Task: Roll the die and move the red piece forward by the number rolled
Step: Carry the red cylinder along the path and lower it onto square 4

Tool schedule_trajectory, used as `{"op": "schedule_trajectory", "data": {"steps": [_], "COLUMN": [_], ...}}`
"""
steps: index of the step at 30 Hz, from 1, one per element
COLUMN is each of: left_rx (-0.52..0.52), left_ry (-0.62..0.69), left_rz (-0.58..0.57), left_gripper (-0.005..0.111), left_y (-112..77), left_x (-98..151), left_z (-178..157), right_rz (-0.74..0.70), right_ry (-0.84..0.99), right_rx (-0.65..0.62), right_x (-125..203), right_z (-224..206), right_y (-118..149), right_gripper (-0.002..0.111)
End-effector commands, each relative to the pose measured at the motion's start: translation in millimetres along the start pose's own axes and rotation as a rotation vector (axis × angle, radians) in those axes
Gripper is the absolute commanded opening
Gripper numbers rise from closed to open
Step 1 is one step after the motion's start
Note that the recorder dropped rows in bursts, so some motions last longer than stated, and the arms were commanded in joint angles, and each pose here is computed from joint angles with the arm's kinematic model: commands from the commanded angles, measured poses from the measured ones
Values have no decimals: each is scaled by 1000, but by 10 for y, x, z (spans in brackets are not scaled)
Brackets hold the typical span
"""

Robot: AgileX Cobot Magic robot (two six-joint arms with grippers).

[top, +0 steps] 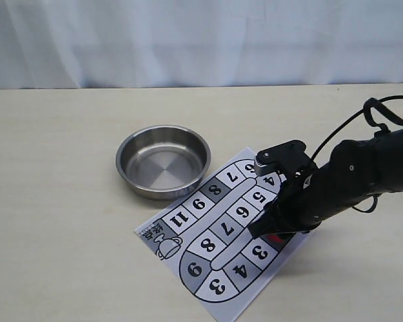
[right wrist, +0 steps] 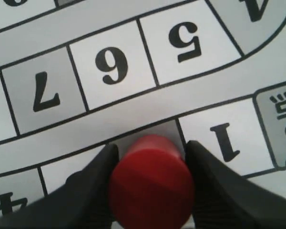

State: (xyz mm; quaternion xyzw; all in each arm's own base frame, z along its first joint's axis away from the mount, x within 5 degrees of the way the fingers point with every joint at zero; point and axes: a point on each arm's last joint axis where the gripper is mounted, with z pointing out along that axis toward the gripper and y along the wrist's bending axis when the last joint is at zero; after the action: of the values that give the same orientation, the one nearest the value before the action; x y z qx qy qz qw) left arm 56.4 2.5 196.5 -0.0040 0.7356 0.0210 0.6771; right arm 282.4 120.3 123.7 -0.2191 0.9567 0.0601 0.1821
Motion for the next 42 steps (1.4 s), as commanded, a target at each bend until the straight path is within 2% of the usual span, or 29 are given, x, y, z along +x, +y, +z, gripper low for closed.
{"op": "schedule_trajectory", "data": {"steps": [1,5,13,25,27,30,35,38,42], "left_rx": [2,1,1,1,2,2,2,2,2], "left_ry": [-19,-19,-19,-19,-19,-19,-19,-19,-19], "left_rz": [-7,-4,-4,-4,-7,-7,-7,-7,-7], "left_gripper": [0,0,0,0,0,0,0,0,0], "left_y": [-1,-1,-1,-1,-1,-1,-1,-1,-1], "left_x": [-30,-30,-30,-30,-30,-30,-30,-30,-30], "left_z": [-4,-4,-4,-4,-4,-4,-4,-4,-4], "right_rz": [7,9,-101,-131,-131,-120,-89,-87,-67], "right_ry": [-22,-62,-66,57,50,32,-19,-61,-124], "right_rx": [-8,-19,-63,-60,-60,-59,-55,-52,-48], "right_x": [-4,-42,-38,132,125,92,43,3,-54], "right_z": [-146,-323,-348,-23,-41,-72,-128,-197,-301], "right_y": [19,62,408,391,391,393,392,392,392], "right_gripper": [4,4,4,6,15,39,68,78,79]}}
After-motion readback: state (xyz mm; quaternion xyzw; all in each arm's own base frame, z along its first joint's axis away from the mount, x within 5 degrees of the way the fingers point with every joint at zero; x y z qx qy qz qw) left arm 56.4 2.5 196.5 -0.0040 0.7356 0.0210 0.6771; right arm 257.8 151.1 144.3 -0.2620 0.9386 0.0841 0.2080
